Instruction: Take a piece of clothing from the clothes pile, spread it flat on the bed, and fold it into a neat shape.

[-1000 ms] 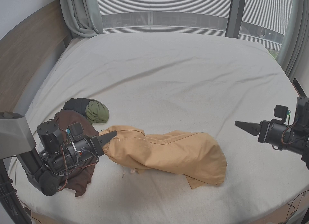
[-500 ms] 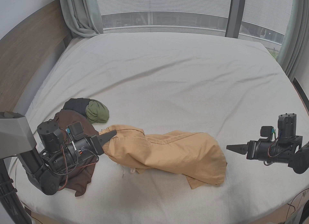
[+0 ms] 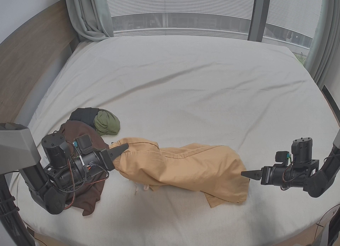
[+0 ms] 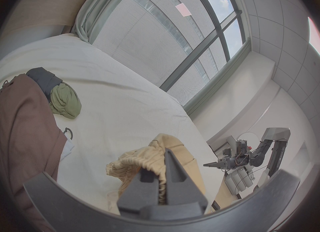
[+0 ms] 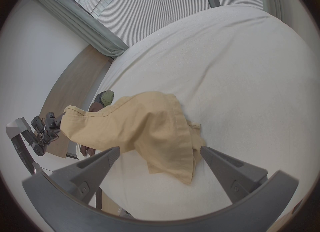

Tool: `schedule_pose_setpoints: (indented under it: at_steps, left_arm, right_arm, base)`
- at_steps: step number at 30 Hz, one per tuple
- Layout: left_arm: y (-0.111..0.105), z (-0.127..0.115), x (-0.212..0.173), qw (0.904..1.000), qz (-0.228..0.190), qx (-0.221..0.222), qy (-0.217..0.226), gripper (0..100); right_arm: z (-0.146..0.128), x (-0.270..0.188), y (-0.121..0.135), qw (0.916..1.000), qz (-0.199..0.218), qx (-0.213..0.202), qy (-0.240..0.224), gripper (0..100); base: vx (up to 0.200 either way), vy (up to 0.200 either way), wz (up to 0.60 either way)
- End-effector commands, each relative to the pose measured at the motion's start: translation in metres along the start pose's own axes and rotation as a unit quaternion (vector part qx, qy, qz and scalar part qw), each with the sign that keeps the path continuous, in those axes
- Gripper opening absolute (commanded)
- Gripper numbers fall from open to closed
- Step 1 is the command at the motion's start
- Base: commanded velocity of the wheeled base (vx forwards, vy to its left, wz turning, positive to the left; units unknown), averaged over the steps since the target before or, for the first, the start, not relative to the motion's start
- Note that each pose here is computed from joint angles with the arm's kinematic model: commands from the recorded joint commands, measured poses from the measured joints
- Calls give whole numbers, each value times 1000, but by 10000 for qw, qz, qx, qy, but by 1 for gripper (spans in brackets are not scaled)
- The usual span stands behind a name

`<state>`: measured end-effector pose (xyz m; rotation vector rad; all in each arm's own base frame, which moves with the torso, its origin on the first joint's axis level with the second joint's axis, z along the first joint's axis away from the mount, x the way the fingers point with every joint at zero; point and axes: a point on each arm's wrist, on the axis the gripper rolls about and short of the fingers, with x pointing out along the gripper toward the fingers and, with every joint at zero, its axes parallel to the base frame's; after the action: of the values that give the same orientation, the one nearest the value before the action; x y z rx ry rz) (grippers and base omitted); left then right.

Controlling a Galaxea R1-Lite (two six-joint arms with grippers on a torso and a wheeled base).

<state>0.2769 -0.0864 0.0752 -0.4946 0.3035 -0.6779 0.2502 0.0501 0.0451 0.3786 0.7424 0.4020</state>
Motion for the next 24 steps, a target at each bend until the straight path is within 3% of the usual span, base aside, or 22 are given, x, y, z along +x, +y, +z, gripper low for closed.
schedule_pose_setpoints:
  at_steps: [1,17,24]
  left_arm:
    - [1,-1,0,10000,7,-16,15,0]
    - [2,-2,1,10000,14,-53,27,0]
    - [2,-2,1,10000,14,-53,27,0]
  right_arm:
    - [-18,23,-16,9991,-130,166,358,100]
    - [-34,39,-11,9977,35,342,578,100]
    - [-33,39,-6,9983,233,312,428,100]
  base:
    - [0,0,0]
    - [0,0,0]
    - [0,0,0]
